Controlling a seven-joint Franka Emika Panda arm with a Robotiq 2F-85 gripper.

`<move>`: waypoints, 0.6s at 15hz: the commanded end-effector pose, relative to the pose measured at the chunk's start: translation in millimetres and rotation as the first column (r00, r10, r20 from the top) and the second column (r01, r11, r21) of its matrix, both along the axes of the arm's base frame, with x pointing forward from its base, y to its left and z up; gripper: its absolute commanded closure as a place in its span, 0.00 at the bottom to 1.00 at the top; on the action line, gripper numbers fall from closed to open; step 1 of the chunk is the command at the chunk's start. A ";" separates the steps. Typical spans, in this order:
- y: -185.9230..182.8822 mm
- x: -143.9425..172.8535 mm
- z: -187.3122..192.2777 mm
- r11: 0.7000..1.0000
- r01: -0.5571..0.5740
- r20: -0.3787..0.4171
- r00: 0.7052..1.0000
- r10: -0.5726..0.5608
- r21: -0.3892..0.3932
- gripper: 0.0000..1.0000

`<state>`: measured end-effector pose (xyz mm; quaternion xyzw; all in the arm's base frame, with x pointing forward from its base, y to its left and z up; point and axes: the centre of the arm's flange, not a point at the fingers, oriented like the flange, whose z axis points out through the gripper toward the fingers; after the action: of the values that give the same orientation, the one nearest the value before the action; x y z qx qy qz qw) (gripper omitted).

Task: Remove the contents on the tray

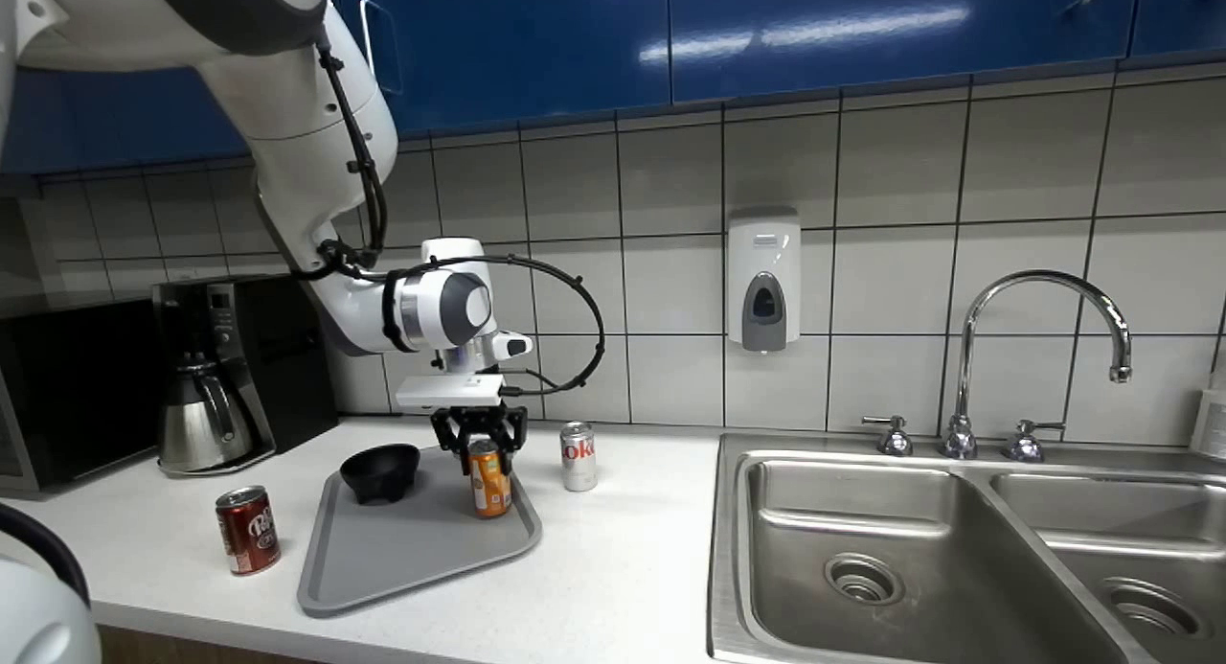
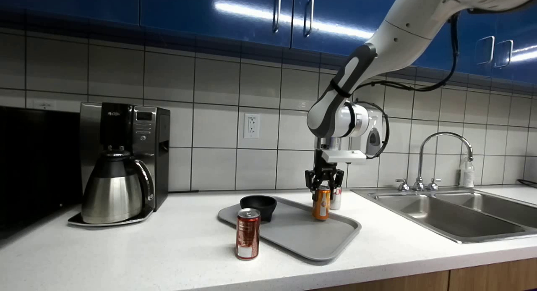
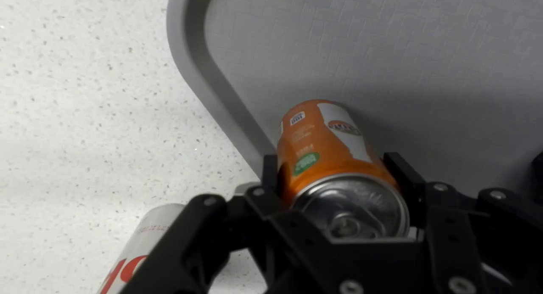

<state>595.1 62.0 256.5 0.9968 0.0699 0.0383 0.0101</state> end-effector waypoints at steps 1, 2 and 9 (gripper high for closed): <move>0.7 -15.8 24.5 1.000 0.020 0.036 0.999 -0.020 0.010 0.62; 1.0 -17.0 26.5 1.000 0.020 0.041 0.999 -0.021 0.010 0.62; -8.5 -29.7 37.7 0.998 0.061 0.062 0.996 -0.061 0.012 0.62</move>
<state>581.8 60.3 277.5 0.9967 0.0598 0.0548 0.0096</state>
